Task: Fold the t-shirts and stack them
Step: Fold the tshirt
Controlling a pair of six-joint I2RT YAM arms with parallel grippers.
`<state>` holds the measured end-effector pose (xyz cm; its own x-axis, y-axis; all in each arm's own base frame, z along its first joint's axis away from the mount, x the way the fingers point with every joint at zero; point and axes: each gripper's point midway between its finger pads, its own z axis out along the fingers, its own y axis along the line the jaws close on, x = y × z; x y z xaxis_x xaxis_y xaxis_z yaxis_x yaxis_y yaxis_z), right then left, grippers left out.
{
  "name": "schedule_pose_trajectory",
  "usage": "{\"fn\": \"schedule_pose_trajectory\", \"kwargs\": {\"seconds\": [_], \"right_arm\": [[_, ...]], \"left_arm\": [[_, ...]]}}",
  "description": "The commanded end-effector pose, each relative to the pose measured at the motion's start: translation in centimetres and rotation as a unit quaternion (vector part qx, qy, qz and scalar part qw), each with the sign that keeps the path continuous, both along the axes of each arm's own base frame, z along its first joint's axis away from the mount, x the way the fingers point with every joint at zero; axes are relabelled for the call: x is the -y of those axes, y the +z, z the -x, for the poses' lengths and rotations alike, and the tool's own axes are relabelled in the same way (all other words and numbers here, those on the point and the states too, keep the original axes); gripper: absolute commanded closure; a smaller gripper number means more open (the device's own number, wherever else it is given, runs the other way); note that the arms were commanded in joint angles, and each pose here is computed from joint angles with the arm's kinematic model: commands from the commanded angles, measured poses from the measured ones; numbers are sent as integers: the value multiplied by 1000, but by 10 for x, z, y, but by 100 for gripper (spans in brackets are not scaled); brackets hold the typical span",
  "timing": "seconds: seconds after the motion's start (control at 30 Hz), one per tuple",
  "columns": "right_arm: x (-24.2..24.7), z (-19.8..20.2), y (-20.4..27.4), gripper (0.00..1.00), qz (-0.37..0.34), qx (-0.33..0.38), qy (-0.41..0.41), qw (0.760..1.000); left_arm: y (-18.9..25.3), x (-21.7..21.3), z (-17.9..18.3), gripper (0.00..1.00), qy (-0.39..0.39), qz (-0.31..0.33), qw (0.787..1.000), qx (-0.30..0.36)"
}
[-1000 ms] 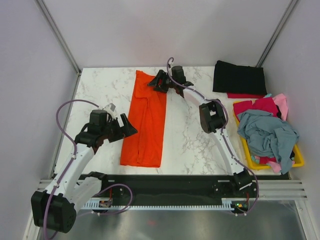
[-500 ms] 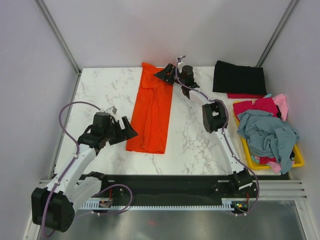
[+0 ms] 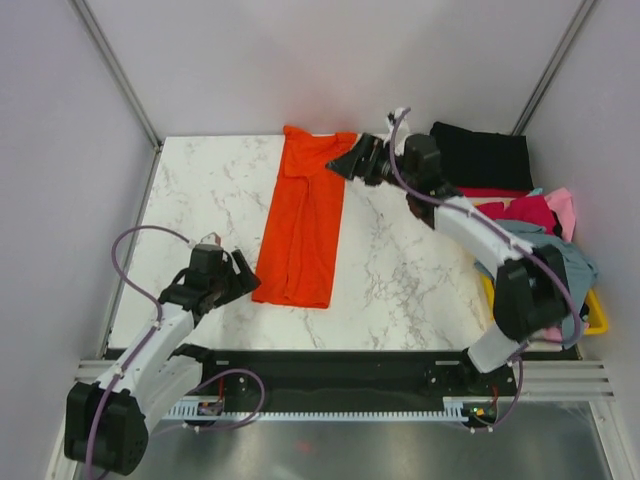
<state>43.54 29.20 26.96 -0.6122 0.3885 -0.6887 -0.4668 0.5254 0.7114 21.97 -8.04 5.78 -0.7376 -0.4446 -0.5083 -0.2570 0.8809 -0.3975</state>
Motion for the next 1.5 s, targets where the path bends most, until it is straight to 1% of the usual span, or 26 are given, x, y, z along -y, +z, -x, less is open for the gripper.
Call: {"fn": "schedule_pose_trajectory", "kwargs": {"seconds": [0.0,0.03,0.07,0.13,0.2,0.23,0.3,0.33,0.4,0.43,0.5,0.53,0.57,0.6,0.63,0.73,0.8,0.9,0.93,1.0,1.03,1.2,1.3,1.4,1.43,1.47], "right_arm": [[4,72,-100,2,96,-108,6,990],[10,94,-130,2,115,-138,8,984],[12,107,-128,2,116,-134,10,984],[13,137,-156,2,127,-166,18,978],[13,153,-165,2,130,-172,15,976],[18,163,-181,2,140,-187,13,972],[21,174,-198,2,156,-207,5,966],[26,182,-212,2,161,-229,2,960],[23,195,-221,2,169,-239,10,956],[24,203,-228,2,172,-250,11,953],[16,219,-235,2,180,-254,26,950],[15,224,-239,2,180,-259,28,949],[9,233,-243,2,176,-269,34,946],[5,237,-245,2,168,-269,37,948],[4,239,-246,3,164,-273,35,947],[-7,247,-256,4,165,-285,36,944],[-16,251,-258,7,164,-290,41,942],[-23,252,-263,20,158,-297,44,941],[-24,253,-269,29,160,-304,43,938],[-26,253,-272,39,160,-306,44,938],[-25,255,-279,47,163,-313,42,935],[-24,258,-286,60,162,-316,41,934],[-24,259,-287,79,162,-314,44,934],[-21,261,-284,90,162,-311,44,935],[-22,260,-277,97,159,-306,45,938],[-20,260,-275,99,162,-302,46,938]], "left_arm": [[8,2,-15,21,24,20,999,38],[5,3,-13,23,23,22,999,33],[4,7,-12,25,17,30,999,32],[-6,6,-7,25,20,31,999,21],[-12,10,-7,26,20,44,999,20],[-20,11,-4,26,19,47,999,13],[-28,18,-2,29,12,66,998,7],[-30,21,0,35,9,73,997,2],[-31,22,-1,45,5,74,997,0],[-31,20,-2,56,10,69,998,2],[-30,19,-3,70,10,67,998,2],[-30,20,-4,74,8,67,998,4],[-30,20,-4,89,7,67,998,3],[-30,20,-4,96,6,66,998,3],[-30,21,-4,98,5,67,998,3],[-29,20,-4,98,4,67,998,6],[-30,21,-3,98,2,67,998,5],[-29,21,-3,98,-2,67,998,6],[-29,22,-2,98,-3,68,998,5],[-29,23,-3,98,-6,69,998,7],[-29,22,-2,98,-6,68,998,7],[-29,23,-3,98,-8,70,998,6],[-28,26,-1,98,-15,75,997,6],[-31,30,6,98,-24,86,996,-2],[-28,32,8,98,-29,94,995,4],[-31,33,13,98,-27,100,995,-2]]}}
